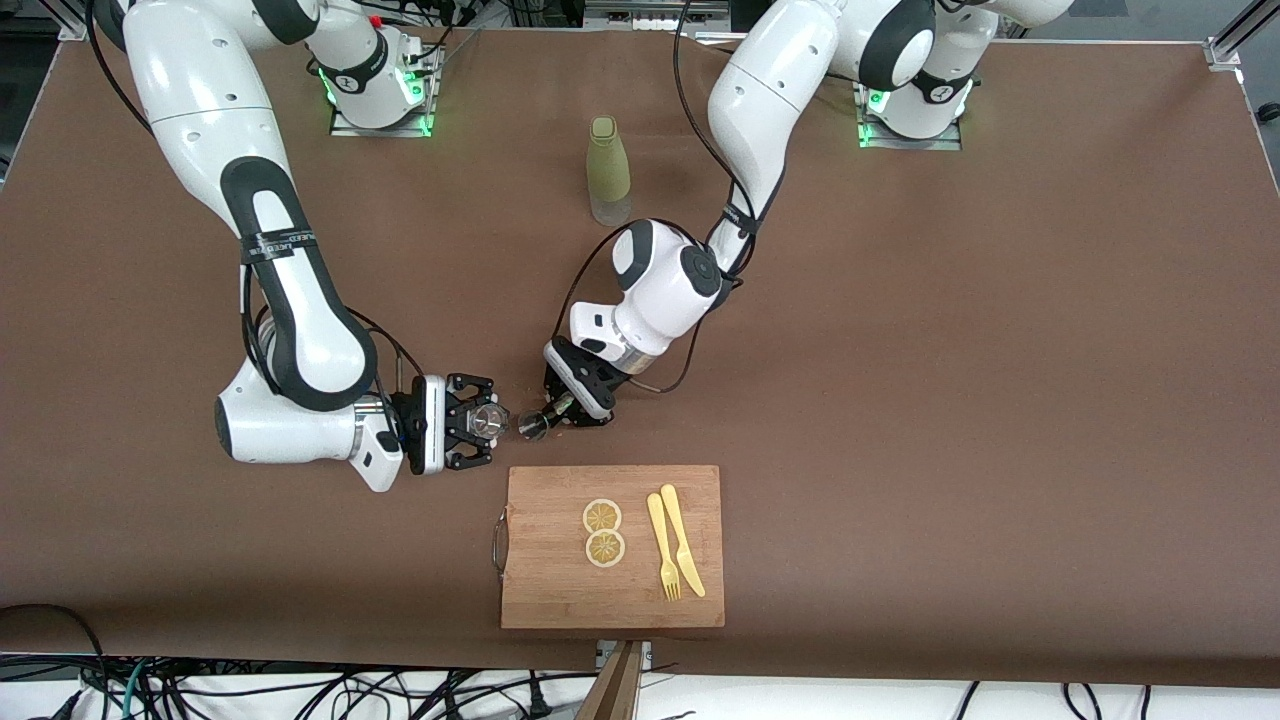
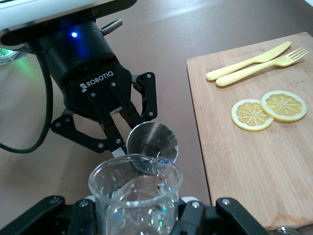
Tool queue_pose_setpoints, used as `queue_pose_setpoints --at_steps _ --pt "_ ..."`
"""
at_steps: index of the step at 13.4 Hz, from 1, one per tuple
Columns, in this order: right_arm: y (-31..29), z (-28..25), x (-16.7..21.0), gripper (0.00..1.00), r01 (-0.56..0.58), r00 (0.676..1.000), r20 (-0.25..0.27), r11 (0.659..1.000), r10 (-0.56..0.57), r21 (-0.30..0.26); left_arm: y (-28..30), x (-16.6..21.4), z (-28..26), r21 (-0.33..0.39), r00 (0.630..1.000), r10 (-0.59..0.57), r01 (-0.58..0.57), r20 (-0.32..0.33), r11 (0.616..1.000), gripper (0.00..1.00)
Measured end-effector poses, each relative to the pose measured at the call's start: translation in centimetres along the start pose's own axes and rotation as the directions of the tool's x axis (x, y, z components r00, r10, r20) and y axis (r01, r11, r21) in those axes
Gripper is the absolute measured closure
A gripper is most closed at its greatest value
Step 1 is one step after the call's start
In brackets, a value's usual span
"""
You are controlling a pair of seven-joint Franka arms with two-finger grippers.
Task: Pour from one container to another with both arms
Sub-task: 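Tilt the glass cup with the right gripper, pouring liquid into the jigger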
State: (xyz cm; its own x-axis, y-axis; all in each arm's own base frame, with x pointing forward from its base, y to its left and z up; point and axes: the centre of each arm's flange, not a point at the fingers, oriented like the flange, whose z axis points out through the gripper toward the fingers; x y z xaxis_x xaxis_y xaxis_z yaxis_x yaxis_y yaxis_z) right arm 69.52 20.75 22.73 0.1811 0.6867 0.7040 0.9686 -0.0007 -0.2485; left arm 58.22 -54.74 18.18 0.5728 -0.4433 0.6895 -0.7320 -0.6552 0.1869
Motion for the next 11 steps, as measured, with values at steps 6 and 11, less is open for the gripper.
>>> queue_pose_setpoints --at_steps 6,11 --pt "-0.1 0.8 0.7 0.77 -0.008 1.0 0.009 1.0 0.008 -0.009 0.1 0.0 0.0 0.0 1.0 0.0 0.0 0.001 1.0 0.78" --pt "-0.3 1.3 0.8 0.77 -0.021 0.998 0.061 1.0 0.022 -0.008 0.5 0.2 0.1 0.008 1.0 0.01 -0.01 0.014 1.0 0.78"
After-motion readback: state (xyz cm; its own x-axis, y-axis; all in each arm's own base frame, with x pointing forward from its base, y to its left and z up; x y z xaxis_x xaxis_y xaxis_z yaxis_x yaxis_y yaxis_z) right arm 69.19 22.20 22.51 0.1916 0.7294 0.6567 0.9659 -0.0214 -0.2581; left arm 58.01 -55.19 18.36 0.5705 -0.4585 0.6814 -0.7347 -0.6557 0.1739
